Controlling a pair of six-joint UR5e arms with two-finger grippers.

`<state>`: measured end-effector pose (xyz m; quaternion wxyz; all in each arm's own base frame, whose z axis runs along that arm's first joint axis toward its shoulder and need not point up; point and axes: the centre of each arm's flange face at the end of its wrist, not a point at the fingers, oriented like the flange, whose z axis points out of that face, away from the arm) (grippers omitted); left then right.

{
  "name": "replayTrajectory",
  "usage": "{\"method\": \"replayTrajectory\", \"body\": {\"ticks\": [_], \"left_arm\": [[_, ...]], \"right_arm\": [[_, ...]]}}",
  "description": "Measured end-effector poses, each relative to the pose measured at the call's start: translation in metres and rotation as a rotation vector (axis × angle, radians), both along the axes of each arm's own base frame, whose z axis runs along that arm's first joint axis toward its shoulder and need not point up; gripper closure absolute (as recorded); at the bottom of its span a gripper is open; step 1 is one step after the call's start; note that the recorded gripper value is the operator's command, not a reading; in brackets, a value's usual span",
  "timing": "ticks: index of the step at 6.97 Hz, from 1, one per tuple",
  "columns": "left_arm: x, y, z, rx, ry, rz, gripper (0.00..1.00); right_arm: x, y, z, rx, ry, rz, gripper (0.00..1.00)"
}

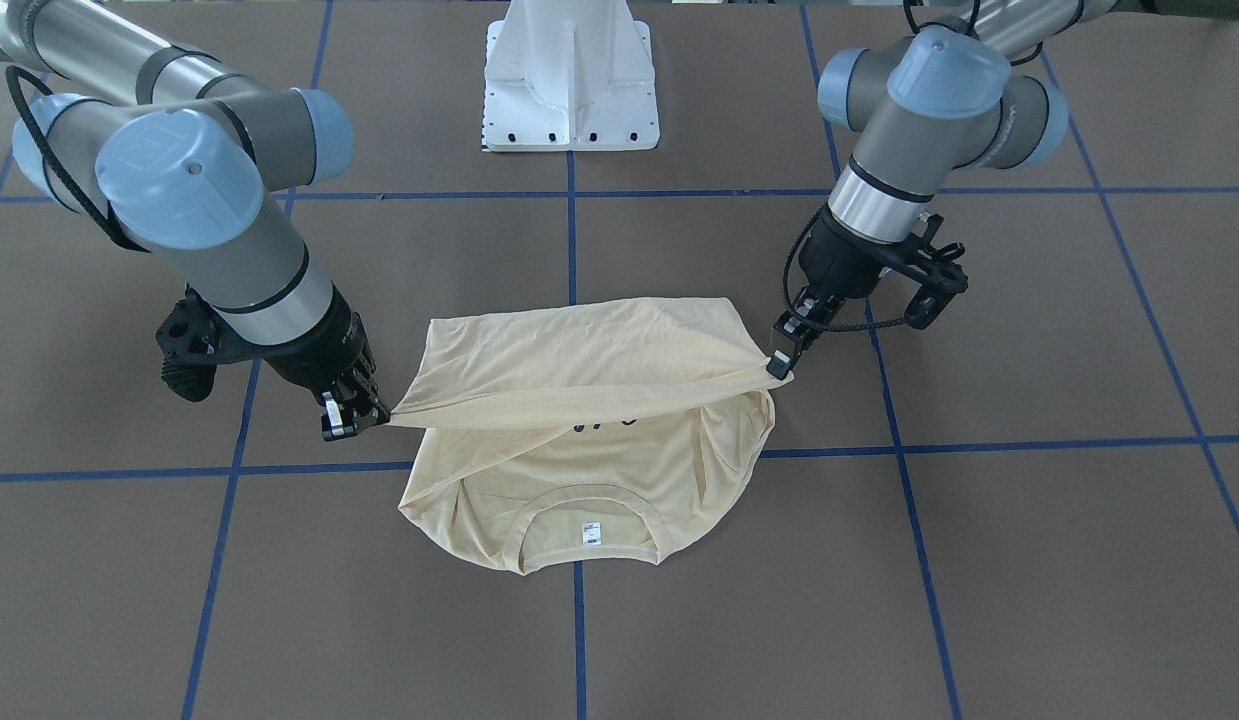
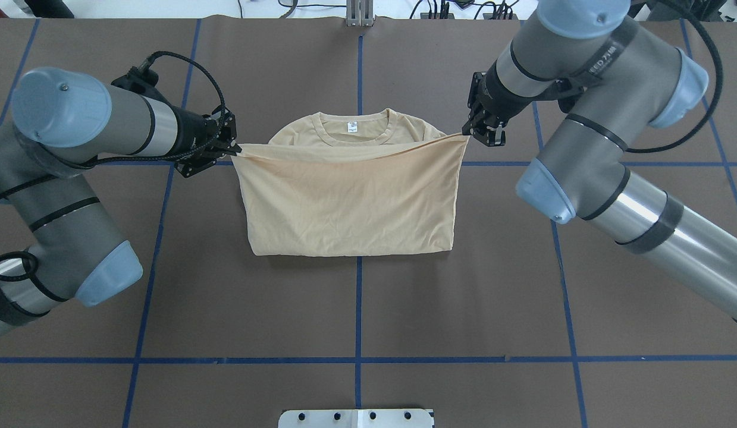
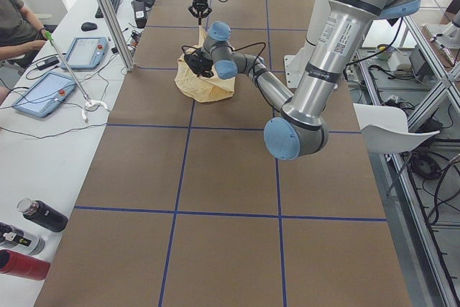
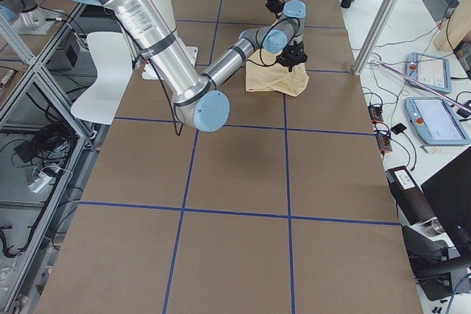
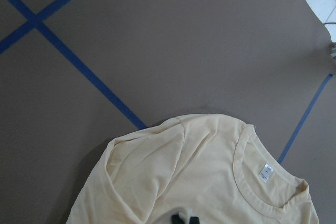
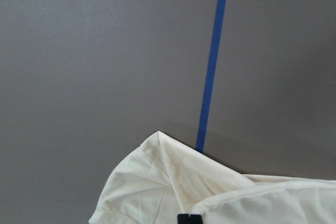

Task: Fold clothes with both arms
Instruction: 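Lift both hem corners and carry them toward the collar with both grippers, then lay the hem down past the collar and open both grippers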

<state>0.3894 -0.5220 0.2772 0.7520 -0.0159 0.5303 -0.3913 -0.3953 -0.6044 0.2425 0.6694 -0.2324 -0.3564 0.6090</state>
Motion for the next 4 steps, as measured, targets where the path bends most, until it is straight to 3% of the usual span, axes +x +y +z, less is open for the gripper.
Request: {"method": "replayTrajectory", "body": {"ticks": [2,4], "left_arm": [[0.012,-0.031,0.031,0.022,0.001,-0.015,1.0],[0.028,-0.052,0.05,0.029,0.003,-0.019,1.0]], "right_arm": [[-0.021,-0.047,0.002,0.01,0.055,-0.011,1.0],[-0.044,-0.064,0.021,0.032,0.089,-0.013,1.0]]}}
